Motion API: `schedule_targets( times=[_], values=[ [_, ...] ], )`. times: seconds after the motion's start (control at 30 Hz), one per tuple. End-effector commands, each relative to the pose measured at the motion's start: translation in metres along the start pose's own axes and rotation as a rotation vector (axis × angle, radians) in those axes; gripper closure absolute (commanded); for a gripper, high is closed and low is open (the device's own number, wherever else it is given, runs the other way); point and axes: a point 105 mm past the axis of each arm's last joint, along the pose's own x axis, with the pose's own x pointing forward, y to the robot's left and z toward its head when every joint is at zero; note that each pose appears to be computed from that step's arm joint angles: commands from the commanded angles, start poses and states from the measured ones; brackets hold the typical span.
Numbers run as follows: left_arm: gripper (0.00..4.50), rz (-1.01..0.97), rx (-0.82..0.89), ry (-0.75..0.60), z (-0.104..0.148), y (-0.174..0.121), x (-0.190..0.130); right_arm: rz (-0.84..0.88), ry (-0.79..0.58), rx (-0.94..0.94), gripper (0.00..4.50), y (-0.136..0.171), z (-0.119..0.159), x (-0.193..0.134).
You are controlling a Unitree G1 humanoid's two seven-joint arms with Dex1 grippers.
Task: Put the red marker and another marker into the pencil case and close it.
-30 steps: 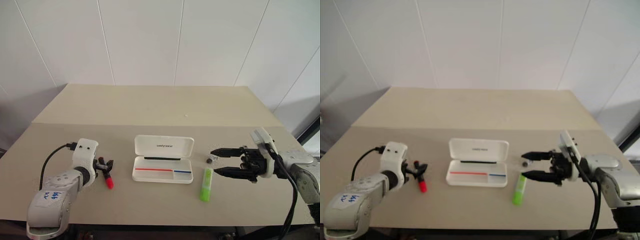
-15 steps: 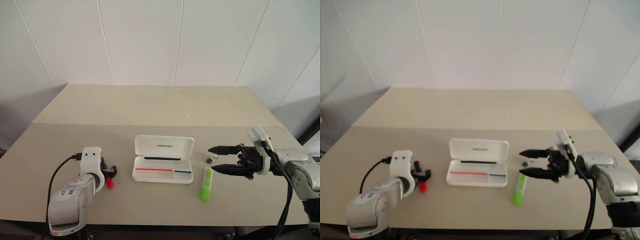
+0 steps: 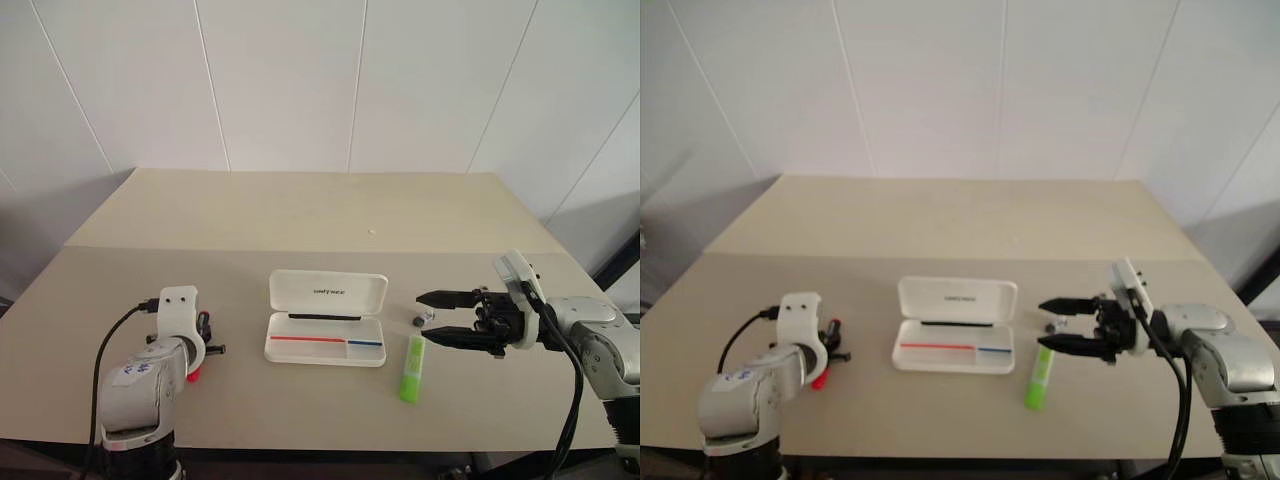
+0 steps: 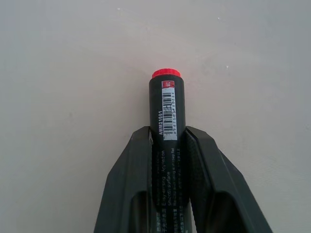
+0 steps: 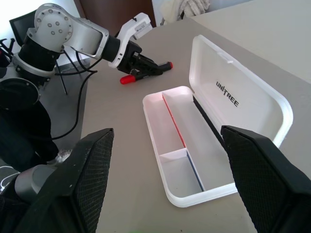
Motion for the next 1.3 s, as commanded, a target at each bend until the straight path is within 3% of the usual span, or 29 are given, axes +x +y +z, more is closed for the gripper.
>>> schedule_targets(
  times=[0.03,0.23,0.37,0.5,0.67,0.8,1.0,1.3],
  values=[
    [3.91,-0.045,0.079,-0.099,0.026,0.001,-0.003,-0.003,-0.021,-0.055,0.0,0.003,0.012,-0.001],
    [3.91,-0.43,0.463,-0.24,0.069,-0.024,-0.029,-0.011,-0.022,-0.061,0.0,0.004,0.013,-0.002],
    [3.91,-0.545,0.635,-0.421,0.107,-0.025,-0.043,-0.027,-0.026,-0.063,0.0,0.006,0.013,-0.005],
    [3.91,-0.763,0.789,-0.563,0.129,-0.052,-0.062,-0.038,-0.029,-0.06,0.0,0.01,0.011,-0.006],
    [3.91,-1.128,0.919,-0.579,0.117,-0.099,-0.086,-0.064,-0.038,-0.066,0.0,0.013,0.011,-0.008],
    [3.91,-1.321,1.009,-0.471,0.093,-0.122,-0.088,-0.096,-0.039,-0.07,0.0,0.015,0.011,-0.011],
    [3.91,-1.294,1.093,-0.401,0.077,-0.149,-0.056,-0.14,-0.046,-0.065,0.0,0.022,0.01,-0.015],
    [3.91,-1.242,1.184,-0.411,0.058,-0.183,-0.024,-0.199,-0.043,-0.054,0.0,0.032,0.007,-0.021]
  ],
)
